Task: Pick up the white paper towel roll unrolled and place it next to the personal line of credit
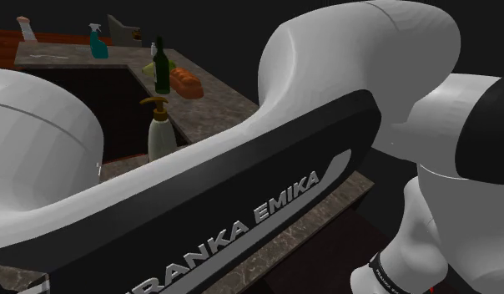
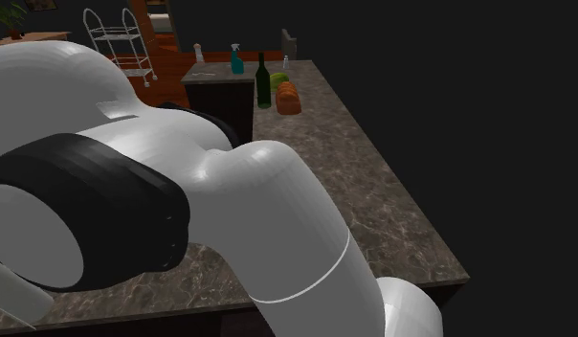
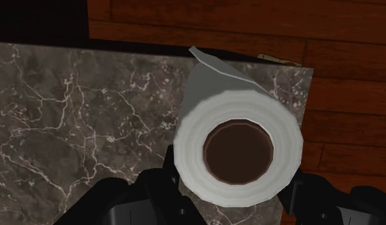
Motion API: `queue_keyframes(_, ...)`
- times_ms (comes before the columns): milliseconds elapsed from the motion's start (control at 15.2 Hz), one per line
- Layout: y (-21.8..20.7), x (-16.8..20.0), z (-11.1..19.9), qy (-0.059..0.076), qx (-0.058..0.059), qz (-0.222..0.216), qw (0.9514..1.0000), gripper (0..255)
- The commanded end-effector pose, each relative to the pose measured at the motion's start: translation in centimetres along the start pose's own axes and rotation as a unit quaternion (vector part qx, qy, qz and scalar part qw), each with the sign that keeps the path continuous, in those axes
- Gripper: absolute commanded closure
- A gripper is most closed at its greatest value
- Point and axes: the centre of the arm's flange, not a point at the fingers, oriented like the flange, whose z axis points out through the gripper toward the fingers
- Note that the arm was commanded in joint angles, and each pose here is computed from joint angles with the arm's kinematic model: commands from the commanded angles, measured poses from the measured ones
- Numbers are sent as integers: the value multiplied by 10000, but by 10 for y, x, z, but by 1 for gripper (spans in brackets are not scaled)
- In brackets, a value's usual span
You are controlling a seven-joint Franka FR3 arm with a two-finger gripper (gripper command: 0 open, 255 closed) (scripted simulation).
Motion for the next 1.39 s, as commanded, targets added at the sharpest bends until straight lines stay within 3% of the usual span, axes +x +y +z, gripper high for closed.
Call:
queue_keyframes(0, 0, 0, 0, 1, 1, 0, 10000, 255)
queue_keyframes(198, 0, 0, 0, 1, 1, 0, 10000, 255)
queue_keyframes(264, 0, 0, 0, 1, 1, 0, 10000, 0)
queue_keyframes(594, 0, 0, 0, 1, 1, 0, 10000, 0)
queue_keyframes(858, 0, 0, -50, 1, 1, 0, 10000, 0)
queue_keyframes(1320, 0, 0, -50, 1, 1, 0, 10000, 0)
